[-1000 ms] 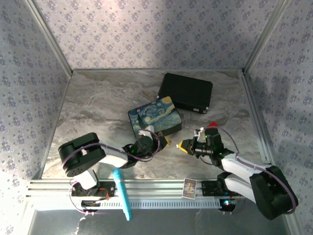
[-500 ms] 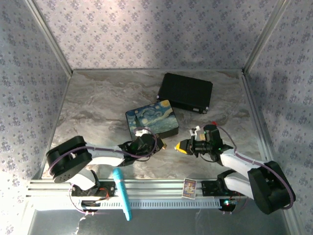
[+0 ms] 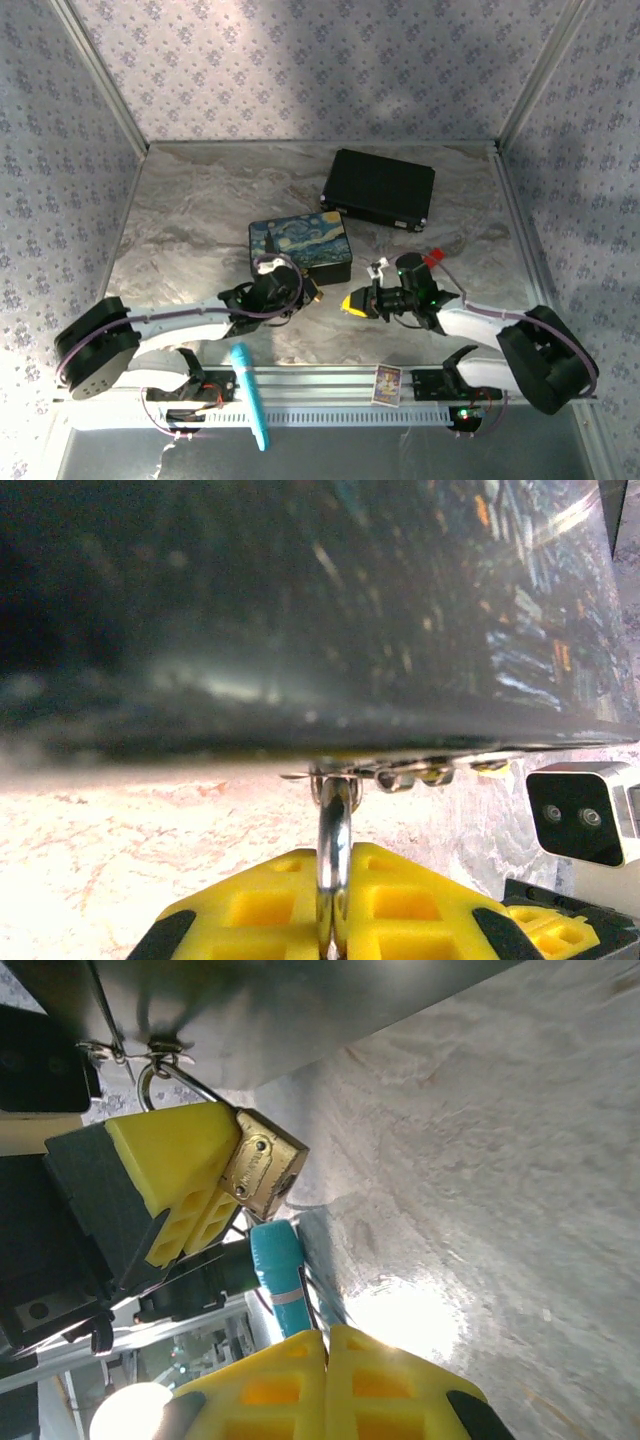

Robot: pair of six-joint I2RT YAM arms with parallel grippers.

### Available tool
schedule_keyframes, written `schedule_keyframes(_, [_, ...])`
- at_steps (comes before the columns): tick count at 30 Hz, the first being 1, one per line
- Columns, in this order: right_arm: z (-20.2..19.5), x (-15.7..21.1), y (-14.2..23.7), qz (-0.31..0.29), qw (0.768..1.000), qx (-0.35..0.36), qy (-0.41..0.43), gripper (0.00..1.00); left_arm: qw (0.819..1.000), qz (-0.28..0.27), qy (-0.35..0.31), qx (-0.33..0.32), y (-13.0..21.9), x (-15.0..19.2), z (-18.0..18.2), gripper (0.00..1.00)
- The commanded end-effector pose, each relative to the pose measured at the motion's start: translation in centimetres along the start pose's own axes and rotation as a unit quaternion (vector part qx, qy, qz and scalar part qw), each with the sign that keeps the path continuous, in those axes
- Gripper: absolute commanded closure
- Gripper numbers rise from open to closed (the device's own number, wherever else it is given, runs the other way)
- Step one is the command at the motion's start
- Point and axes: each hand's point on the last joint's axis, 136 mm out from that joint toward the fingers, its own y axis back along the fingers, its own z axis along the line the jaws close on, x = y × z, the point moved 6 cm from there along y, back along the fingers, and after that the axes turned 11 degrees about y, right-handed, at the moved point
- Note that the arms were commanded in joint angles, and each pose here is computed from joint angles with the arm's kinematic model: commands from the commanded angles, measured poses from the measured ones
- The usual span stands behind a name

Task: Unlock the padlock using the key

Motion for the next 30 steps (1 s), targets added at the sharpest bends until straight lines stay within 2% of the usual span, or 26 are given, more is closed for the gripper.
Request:
schedule_keyframes(1, [1.6, -1.1, -1.1, -0.021, 0.999, -0.026, 0.006, 1.0, 0.999, -0.001, 0.008, 0.038, 1.0, -0.2, -1.8, 1.0])
schedule_keyframes(10, [2.2, -1.9, -1.8, -0.039, 0.998, -0.049, 0.013, 1.0, 0.996, 0.007, 0.047, 0.075, 1.4, -0.3, -1.5, 1.0])
schedule_keyframes(30, [1.8, -1.4, -2.8, -0.024, 0.999, -0.039, 0.01, 1.0, 0.993, -0.004, 0.064, 0.097, 2.4, -0.8, -2.2, 1.0])
